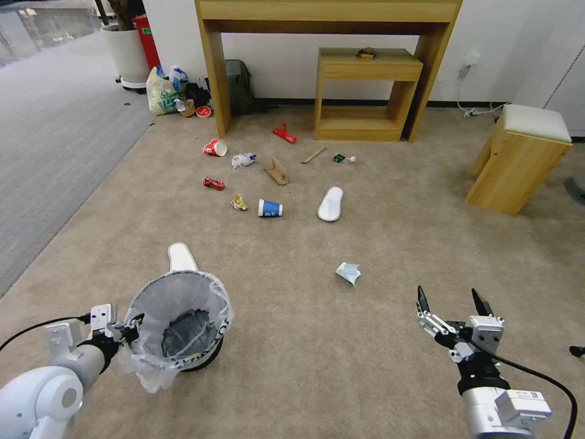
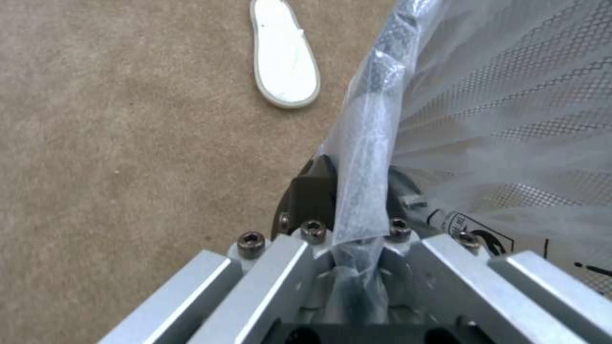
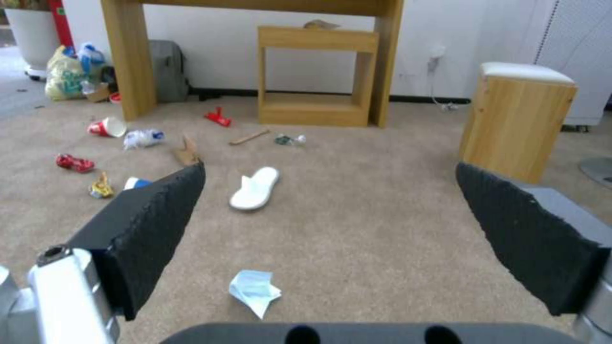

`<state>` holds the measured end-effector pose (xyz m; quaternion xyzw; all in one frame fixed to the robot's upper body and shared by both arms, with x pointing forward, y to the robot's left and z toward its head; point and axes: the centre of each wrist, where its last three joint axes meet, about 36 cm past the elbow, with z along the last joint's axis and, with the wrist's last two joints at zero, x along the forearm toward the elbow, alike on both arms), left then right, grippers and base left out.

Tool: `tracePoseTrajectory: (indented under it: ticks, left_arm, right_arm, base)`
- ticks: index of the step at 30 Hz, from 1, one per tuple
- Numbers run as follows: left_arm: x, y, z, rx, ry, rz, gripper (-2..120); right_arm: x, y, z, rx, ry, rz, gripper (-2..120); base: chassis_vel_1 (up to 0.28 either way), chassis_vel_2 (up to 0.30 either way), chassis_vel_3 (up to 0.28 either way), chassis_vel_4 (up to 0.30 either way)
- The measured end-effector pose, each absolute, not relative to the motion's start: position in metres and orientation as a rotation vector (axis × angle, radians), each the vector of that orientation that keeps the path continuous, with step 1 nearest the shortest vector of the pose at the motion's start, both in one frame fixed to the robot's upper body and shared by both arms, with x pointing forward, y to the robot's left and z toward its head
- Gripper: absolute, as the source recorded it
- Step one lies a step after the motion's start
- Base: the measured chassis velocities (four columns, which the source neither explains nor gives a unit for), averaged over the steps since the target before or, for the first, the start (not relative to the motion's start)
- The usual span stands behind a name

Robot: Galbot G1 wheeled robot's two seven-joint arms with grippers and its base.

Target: Pick up the trash bin and place the garbage on the floor into it.

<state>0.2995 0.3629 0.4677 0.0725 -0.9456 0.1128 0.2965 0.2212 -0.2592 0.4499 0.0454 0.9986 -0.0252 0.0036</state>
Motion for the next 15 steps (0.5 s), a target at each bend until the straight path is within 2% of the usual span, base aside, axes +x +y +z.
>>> tracePoseTrajectory:
  ticks: [8, 15]
  left_arm:
    - [0.28, 0.331, 0.49, 0.323, -2.539, 0.47, 0]
    - [0.26, 0.309, 0.493, 0.38, -2.527, 0.525, 0]
  right_arm:
    - [0.225, -0.26, 0.454, 0.135, 3.136, -0.08, 100]
    - [0.226, -0.26, 0.455, 0.117, 3.145, -0.097, 100]
  base:
    - [0.0, 0.0, 0.0, 0.0]
    - [0.0, 0.0, 0.0, 0.0]
